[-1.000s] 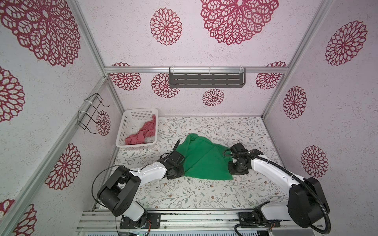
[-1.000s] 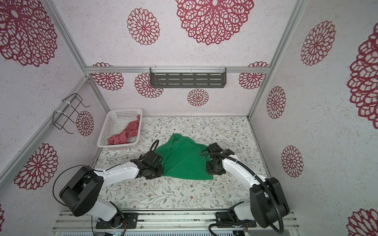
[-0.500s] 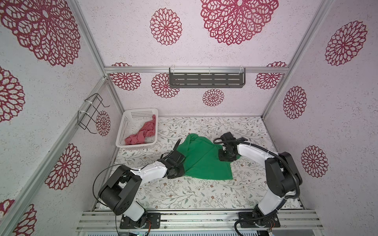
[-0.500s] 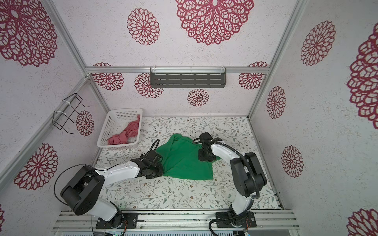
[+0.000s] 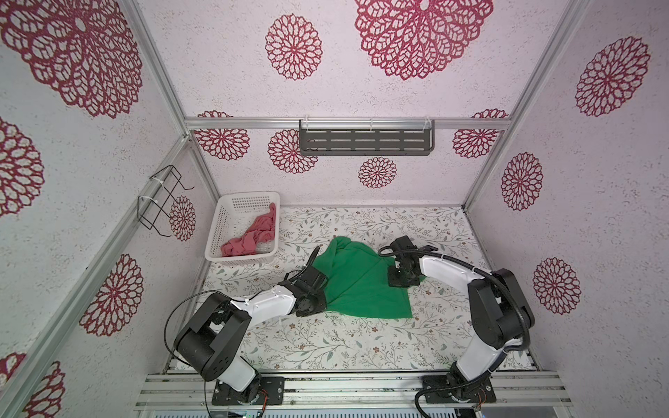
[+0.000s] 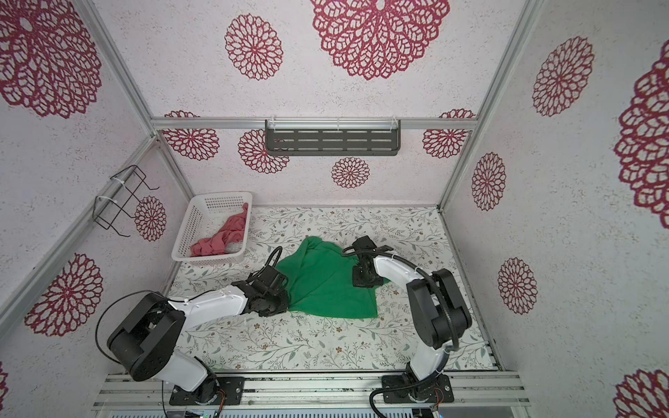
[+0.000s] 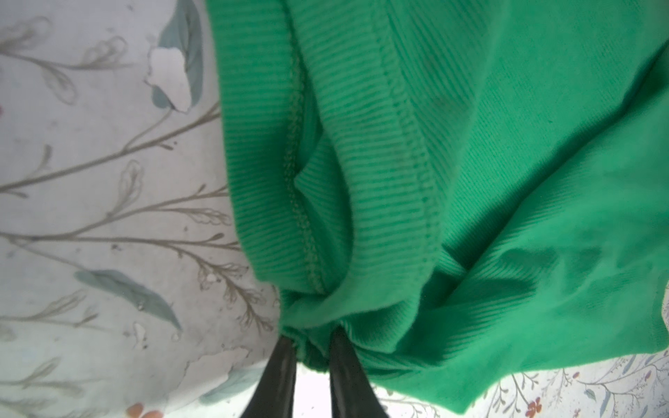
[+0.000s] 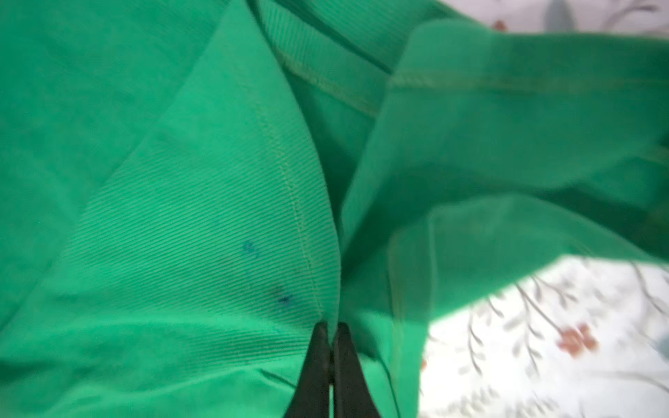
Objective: Fold and stack the tank tops
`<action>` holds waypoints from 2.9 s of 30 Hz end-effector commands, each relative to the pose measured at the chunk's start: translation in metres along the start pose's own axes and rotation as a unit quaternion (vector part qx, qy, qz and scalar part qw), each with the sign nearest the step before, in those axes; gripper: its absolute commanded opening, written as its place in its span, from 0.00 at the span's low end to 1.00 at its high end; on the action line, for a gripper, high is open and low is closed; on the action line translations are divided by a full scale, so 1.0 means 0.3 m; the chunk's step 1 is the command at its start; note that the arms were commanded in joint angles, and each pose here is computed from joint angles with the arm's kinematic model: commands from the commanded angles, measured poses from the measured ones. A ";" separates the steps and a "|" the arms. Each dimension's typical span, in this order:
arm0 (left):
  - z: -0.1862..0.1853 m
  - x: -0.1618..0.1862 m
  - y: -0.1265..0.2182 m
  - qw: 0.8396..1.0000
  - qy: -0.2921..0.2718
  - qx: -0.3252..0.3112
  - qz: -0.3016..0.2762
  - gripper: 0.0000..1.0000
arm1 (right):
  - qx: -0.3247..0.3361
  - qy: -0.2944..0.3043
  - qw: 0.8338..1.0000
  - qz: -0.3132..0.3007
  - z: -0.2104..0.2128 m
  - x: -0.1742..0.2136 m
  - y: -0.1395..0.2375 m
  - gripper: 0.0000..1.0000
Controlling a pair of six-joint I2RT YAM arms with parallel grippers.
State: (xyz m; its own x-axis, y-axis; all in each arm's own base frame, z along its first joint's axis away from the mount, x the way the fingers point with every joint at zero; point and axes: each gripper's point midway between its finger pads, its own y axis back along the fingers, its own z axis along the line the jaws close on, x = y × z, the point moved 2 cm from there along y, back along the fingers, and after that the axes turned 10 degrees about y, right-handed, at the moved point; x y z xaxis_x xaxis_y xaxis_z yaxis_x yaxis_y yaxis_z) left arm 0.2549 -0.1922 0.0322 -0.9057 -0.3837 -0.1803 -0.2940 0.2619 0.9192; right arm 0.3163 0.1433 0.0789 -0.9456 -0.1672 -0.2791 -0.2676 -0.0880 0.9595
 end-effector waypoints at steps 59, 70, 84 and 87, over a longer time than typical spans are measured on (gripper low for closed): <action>0.161 -0.337 0.250 0.989 0.057 -0.078 -0.112 0.44 | 0.053 -0.039 0.997 -0.042 -0.227 -0.239 0.132 0.48; -0.026 0.068 0.253 0.968 0.218 0.120 0.011 0.71 | -0.016 -0.136 0.990 0.032 -0.185 0.319 0.159 0.52; -0.036 0.114 0.057 0.949 0.297 0.098 0.038 0.76 | -0.050 -0.139 0.989 0.001 -0.143 0.359 0.120 0.50; -0.035 0.111 0.030 0.947 0.308 0.087 0.037 0.68 | -0.050 -0.136 0.989 0.005 -0.136 0.372 0.102 0.49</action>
State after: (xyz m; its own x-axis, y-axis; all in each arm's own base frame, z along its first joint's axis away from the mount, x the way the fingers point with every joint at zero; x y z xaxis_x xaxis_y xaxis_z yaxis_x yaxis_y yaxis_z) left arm 0.2231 -0.2095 0.0449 -0.6262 -0.7642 0.1544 -0.3346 0.4423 0.8321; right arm 0.2094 0.0768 0.0739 -0.9712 0.0873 -0.2217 -0.2336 -0.1664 0.9580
